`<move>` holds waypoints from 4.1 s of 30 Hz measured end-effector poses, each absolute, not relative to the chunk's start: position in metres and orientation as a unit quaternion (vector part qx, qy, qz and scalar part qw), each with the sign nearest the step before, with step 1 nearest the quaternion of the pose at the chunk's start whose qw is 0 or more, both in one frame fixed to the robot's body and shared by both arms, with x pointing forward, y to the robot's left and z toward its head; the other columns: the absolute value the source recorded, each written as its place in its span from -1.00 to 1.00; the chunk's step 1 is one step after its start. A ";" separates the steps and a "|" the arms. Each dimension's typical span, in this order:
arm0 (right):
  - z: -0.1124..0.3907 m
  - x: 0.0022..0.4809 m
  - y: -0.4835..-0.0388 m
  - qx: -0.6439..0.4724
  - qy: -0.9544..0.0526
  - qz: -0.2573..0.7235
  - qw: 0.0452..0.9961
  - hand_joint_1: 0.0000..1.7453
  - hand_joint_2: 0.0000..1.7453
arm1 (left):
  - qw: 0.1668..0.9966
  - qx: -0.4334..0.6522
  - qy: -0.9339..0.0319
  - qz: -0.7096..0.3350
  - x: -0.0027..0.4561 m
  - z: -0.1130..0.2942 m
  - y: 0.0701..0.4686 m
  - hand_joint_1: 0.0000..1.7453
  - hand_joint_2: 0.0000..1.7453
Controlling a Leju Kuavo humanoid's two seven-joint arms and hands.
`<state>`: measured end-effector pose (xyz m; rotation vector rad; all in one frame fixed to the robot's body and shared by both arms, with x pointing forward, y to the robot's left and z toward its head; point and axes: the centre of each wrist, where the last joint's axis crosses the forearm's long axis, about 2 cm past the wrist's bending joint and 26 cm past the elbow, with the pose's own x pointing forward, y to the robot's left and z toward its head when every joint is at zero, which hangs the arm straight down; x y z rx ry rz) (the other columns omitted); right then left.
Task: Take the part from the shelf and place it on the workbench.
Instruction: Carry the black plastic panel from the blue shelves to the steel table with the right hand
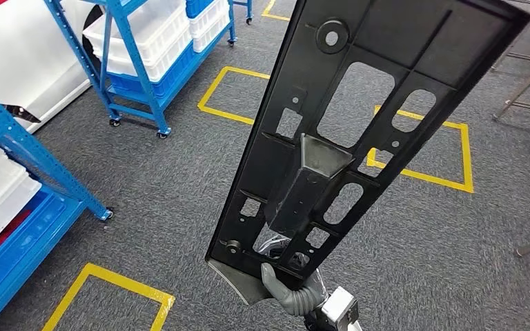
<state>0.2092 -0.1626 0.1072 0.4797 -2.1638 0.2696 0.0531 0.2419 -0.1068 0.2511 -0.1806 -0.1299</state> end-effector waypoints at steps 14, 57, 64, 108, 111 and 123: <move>0.109 0.219 -0.161 0.198 -0.873 0.102 0.434 1.00 1.00 | 0.981 0.128 -0.127 -0.066 0.057 -0.107 0.247 -1.00 1.00; 0.116 0.200 -0.176 0.145 -0.879 0.090 0.445 1.00 1.00 | 0.978 0.125 -0.113 -0.121 0.060 -0.107 0.249 -1.00 1.00; 0.116 0.200 -0.171 0.157 -0.876 0.098 0.445 1.00 1.00 | 0.981 0.125 -0.095 -0.115 0.056 -0.108 0.254 -1.00 1.00; 0.110 0.215 -0.149 0.214 -0.867 0.107 0.437 1.00 1.00 | 0.981 0.137 -0.110 -0.087 0.053 -0.108 0.258 -1.00 1.00; 0.109 0.214 -0.148 0.215 -0.865 0.108 0.440 1.00 1.00 | 0.981 0.136 -0.106 -0.088 0.052 -0.108 0.259 -1.00 1.00; 0.111 0.220 -0.141 0.231 -0.863 0.115 0.435 1.00 1.00 | 0.982 0.141 -0.103 -0.079 0.052 -0.108 0.257 -1.00 1.00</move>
